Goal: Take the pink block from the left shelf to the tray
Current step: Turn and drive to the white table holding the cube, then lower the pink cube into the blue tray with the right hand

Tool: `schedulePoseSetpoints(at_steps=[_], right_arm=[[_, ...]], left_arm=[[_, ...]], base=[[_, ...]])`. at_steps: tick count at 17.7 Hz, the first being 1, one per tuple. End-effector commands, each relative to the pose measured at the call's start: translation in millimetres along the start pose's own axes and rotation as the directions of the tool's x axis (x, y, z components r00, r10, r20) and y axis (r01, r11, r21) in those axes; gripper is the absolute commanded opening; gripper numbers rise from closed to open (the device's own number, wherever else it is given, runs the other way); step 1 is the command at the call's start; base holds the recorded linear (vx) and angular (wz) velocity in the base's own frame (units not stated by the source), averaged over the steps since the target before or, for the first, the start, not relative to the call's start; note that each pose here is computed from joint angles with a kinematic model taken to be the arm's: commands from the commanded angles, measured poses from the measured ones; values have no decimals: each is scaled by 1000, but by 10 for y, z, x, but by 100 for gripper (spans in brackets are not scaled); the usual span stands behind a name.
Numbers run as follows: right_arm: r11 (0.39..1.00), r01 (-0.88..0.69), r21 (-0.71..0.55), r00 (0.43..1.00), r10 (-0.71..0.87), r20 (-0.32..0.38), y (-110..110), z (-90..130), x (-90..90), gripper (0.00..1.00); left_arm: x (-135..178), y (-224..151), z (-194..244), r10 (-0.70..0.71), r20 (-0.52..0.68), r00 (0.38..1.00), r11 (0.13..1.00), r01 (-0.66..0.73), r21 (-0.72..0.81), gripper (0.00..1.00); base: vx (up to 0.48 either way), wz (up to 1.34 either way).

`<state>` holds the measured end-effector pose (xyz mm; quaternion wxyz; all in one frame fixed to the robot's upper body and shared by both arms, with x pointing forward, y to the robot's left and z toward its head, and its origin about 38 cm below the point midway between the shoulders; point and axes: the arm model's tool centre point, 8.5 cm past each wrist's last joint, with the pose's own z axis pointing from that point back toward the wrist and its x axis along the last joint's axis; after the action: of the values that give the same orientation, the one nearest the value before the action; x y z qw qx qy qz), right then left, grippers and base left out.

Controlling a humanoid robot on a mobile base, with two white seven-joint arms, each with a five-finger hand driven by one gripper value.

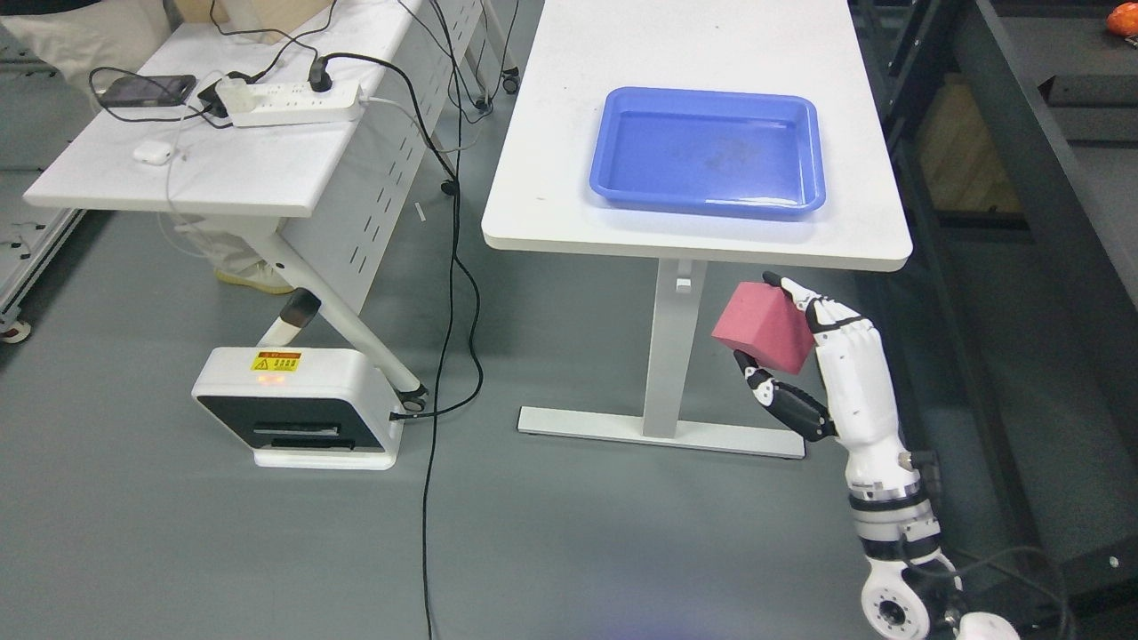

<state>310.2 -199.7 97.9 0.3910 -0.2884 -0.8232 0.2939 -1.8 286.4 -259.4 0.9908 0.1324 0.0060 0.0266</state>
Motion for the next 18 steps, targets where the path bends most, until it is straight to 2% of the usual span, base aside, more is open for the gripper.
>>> schedulePoseSetpoints(at_steps=[1,7,11,18], right_arm=[[999,51,-1,999,-51,6,143,-23,158,5],[995,75,64,996,-78,51,292,4,307,5],[994,87,63,995,-90,53,340,-25,370,5],[990,85,110,995,-91,48,386,18,377,5]], left_arm=[[254,95,-10,8,47,999,1000,-9,14,100],[254,95,-10,8,47,999,1000,-9,14,100],[264,94,-10,9,48,999,1000,-9,14,100],[254,95,-10,8,47,999,1000,-9,14,100]], base=[[306,-105],[280,-97],[299,-68],[261,-58]])
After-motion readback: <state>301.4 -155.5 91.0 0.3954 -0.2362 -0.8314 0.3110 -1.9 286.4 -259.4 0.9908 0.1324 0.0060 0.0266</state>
